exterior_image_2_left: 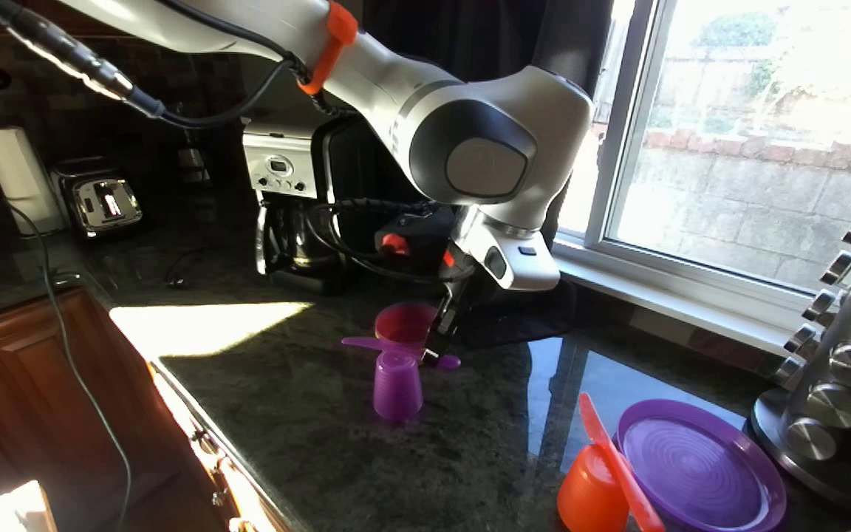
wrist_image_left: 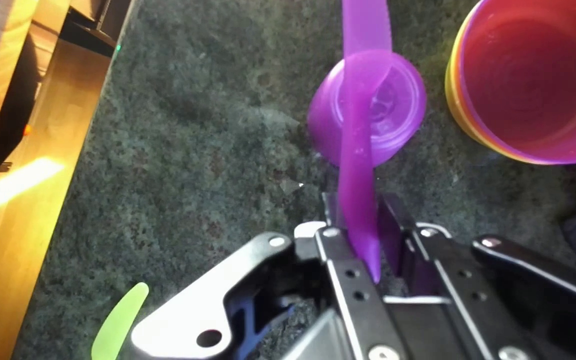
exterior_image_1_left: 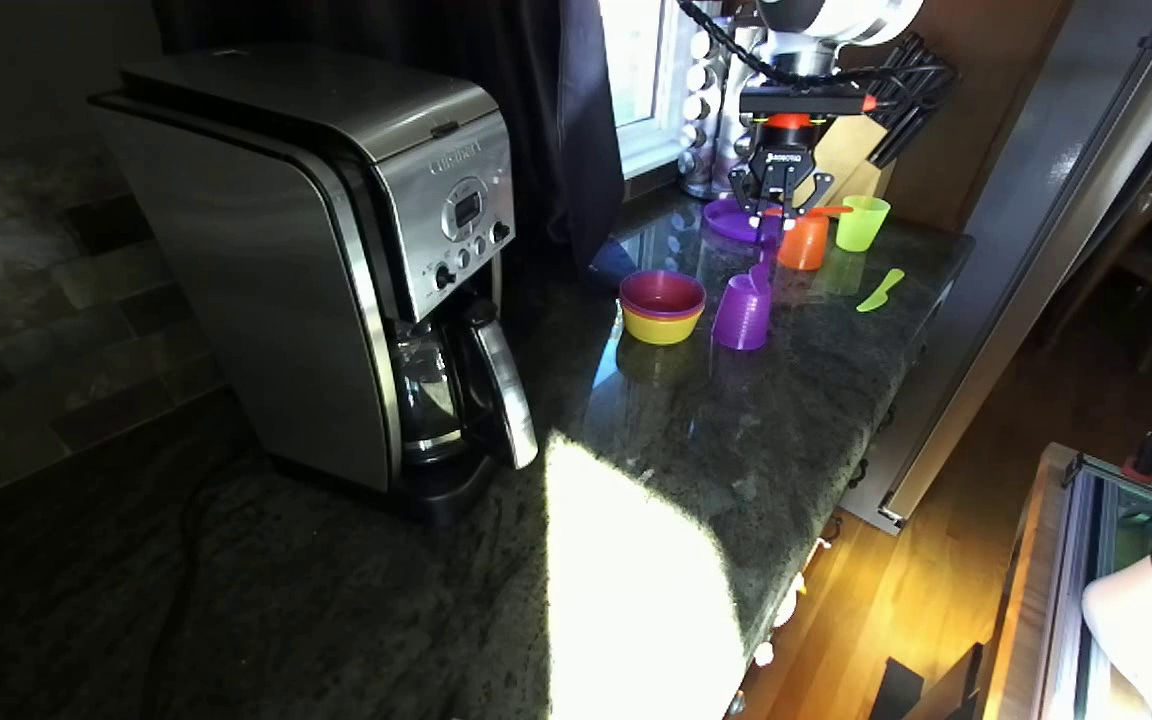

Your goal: Pick up the purple knife and put it on top of the purple cup

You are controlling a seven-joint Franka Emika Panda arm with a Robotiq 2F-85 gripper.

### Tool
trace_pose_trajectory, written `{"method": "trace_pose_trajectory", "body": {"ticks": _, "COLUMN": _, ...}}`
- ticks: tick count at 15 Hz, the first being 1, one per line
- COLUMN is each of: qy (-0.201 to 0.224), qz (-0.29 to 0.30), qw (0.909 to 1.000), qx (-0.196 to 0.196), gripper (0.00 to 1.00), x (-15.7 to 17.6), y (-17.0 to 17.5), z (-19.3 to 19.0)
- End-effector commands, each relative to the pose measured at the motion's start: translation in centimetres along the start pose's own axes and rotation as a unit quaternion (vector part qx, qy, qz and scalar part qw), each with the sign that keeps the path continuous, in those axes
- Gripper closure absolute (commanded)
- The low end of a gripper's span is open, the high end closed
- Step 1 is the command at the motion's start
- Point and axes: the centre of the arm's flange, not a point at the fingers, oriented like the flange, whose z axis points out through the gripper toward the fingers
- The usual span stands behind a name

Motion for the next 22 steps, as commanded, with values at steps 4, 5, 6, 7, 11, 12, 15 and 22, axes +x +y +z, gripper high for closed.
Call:
{"method": "trace_pose_trajectory", "body": {"ticks": 4, "qy": 0.024, "qz": 0.029, "qw": 0.9991, "qx": 0.021, "gripper": 0.94, "x": -1.4, "y": 0.7, "z": 2.3}}
{"method": "trace_pose_trajectory", "body": {"ticks": 5, "qy": 0.023, "qz": 0.029, "qw": 0.9991, "qx": 0.022, "gripper": 0.94, "x": -1.5, "y": 0.7, "z": 2.4}}
{"method": "trace_pose_trajectory", "body": {"ticks": 6, "qy": 0.024, "qz": 0.03, "qw": 0.999, "qx": 0.023, "gripper": 0.94, "x": -1.7, "y": 0.8, "z": 2.5}}
{"method": "trace_pose_trajectory", "body": {"ticks": 7, "qy": 0.023, "qz": 0.03, "qw": 0.9991, "qx": 0.022, "gripper": 0.94, "x": -1.8, "y": 0.8, "z": 2.6}}
{"method": "trace_pose_trajectory", "body": {"ticks": 11, "qy": 0.023, "qz": 0.031, "qw": 0.999, "qx": 0.02, "gripper": 0.94, "x": -2.2, "y": 0.9, "z": 2.7}}
{"method": "trace_pose_trajectory", "body": {"ticks": 12, "qy": 0.023, "qz": 0.032, "qw": 0.999, "qx": 0.021, "gripper": 0.94, "x": -2.3, "y": 0.9, "z": 2.7}}
{"method": "trace_pose_trajectory", "body": {"ticks": 15, "qy": 0.021, "qz": 0.03, "qw": 0.9989, "qx": 0.028, "gripper": 0.94, "x": -2.5, "y": 0.7, "z": 2.7}}
{"method": "trace_pose_trajectory", "body": {"ticks": 22, "qy": 0.03, "qz": 0.025, "qw": 0.9987, "qx": 0.034, "gripper": 0.94, "x": -2.8, "y": 0.3, "z": 3.1}}
